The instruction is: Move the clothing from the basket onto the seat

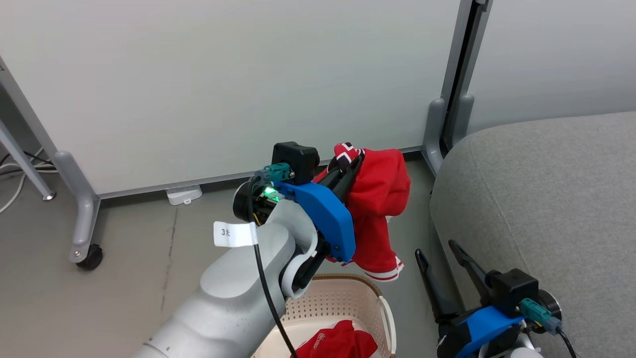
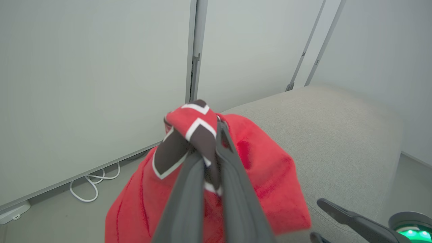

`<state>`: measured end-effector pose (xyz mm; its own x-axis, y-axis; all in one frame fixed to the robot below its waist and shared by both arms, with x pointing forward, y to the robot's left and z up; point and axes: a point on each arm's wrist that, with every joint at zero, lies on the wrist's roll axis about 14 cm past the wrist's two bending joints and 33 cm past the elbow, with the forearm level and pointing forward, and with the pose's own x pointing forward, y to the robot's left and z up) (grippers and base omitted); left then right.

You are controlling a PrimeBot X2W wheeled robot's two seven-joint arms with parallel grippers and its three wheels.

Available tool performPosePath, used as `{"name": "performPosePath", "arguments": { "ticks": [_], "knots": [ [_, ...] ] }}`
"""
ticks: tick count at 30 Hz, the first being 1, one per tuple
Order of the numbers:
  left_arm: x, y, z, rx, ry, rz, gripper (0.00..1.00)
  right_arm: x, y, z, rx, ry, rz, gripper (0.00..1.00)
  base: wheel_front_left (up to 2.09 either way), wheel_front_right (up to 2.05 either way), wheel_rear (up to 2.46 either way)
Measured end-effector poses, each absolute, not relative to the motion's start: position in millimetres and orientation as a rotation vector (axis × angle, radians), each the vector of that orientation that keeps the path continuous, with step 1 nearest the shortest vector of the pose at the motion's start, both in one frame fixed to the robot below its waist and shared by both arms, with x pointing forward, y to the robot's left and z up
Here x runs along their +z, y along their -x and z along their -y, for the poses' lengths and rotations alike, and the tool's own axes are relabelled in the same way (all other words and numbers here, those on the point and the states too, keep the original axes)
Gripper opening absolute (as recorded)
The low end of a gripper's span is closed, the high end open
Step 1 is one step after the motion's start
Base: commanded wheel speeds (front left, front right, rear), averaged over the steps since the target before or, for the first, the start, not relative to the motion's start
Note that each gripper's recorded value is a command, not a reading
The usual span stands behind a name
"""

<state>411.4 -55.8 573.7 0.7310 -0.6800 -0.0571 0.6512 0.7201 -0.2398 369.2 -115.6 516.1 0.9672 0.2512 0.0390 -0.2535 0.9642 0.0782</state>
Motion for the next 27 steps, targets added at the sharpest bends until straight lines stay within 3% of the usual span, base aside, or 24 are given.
{"name": "performPosePath", "arguments": {
  "ticks": [14,27],
  "knots": [
    [565,-411,65,-0.755,0.223,-0.173,0.00,506,-370,108,0.276,-0.094,-0.021,1.00,0.00,0.00,0.00],
    [565,-408,73,-0.793,0.222,-0.176,0.00,498,-406,73,0.385,-0.068,-0.093,1.00,0.00,0.00,0.00]
  ]
}}
